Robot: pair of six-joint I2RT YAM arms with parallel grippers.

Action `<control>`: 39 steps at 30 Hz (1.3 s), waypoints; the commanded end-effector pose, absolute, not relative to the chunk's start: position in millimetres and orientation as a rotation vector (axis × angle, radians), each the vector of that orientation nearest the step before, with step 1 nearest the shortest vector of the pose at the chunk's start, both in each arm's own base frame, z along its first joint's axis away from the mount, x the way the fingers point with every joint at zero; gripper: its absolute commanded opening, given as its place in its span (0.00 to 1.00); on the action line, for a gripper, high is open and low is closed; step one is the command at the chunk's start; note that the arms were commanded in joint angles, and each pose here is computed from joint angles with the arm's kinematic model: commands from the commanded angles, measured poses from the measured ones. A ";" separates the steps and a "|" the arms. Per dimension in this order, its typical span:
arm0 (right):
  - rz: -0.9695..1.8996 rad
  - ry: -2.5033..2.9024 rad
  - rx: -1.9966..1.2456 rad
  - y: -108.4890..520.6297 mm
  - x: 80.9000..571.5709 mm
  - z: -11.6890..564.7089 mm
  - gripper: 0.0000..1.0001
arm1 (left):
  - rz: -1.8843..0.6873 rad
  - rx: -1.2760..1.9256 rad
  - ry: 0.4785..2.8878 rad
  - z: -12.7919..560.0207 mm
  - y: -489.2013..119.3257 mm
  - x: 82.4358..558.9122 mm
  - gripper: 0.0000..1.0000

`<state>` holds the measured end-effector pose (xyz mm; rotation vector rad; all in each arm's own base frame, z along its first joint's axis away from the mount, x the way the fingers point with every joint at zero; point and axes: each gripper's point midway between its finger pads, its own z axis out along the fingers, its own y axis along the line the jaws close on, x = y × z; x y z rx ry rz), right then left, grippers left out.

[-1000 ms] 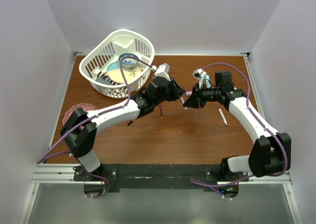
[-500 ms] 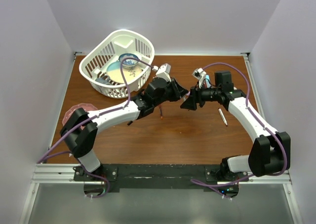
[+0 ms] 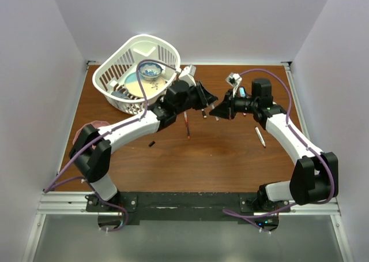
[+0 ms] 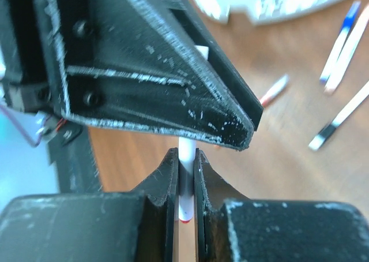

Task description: Open the pen caps

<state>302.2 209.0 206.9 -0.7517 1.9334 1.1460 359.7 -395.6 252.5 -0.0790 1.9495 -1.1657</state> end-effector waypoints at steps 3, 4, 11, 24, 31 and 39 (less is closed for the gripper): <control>1.248 2.027 -0.762 206.8 268.5 193.1 0.00 | -0.938 -0.357 1.451 417.7 -257.5 474.1 0.00; 1.240 2.026 -0.765 206.4 268.9 192.8 0.00 | -0.927 -0.354 1.452 418.6 -255.2 473.3 0.00; 1.213 2.039 -0.785 205.6 269.0 187.6 0.00 | -0.855 -0.429 1.431 413.5 -222.7 468.3 0.00; 1.142 2.051 -0.903 216.2 258.5 177.5 0.00 | -0.735 -0.714 1.203 456.7 -139.0 470.1 0.00; 0.633 2.199 -0.603 140.9 321.8 164.0 0.00 | -0.855 -0.272 1.461 426.8 -190.8 425.6 0.00; 0.111 2.503 -0.548 47.5 338.0 101.5 0.00 | -0.655 0.225 2.010 254.0 -214.7 298.6 0.00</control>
